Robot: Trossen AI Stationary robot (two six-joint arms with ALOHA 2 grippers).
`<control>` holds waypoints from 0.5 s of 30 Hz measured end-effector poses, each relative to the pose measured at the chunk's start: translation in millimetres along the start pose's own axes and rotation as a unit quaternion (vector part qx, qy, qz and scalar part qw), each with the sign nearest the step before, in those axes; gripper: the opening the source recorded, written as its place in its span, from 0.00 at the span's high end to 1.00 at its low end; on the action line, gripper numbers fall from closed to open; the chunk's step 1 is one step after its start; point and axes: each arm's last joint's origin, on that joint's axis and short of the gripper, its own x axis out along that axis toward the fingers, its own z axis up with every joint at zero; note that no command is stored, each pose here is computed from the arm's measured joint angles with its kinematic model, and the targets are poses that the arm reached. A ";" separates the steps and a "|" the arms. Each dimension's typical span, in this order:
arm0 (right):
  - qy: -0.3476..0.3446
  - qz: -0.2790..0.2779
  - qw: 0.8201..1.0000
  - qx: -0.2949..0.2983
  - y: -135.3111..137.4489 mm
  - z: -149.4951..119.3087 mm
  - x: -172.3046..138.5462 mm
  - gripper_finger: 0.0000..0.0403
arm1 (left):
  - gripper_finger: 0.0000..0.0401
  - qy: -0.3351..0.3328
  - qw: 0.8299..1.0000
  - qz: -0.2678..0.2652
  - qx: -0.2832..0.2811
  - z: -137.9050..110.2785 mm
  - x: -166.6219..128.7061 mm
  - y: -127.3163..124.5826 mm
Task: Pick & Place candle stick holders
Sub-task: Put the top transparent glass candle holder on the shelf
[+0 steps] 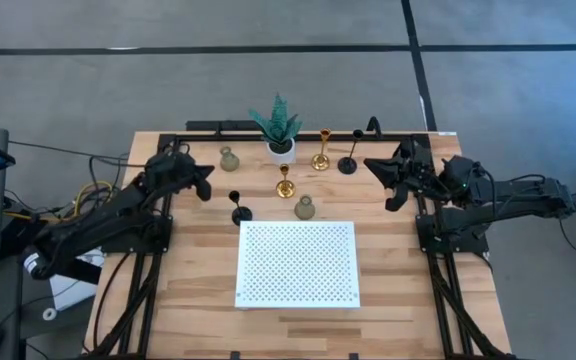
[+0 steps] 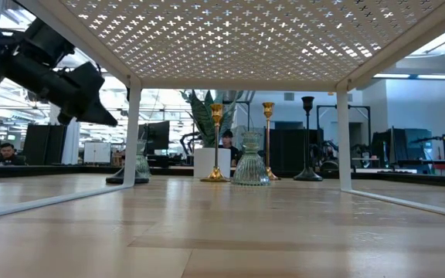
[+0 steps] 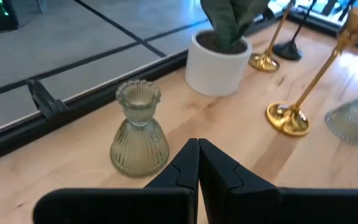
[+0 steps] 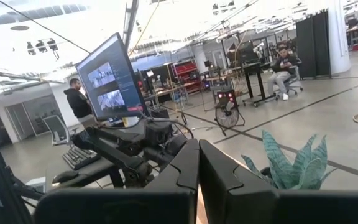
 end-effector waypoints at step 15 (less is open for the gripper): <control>0.000 0.000 1.000 -0.004 0.1 -0.1 0.0 1.00 | 0.99 0.003 1.000 -0.022 0.020 -17.8 19.4 1.3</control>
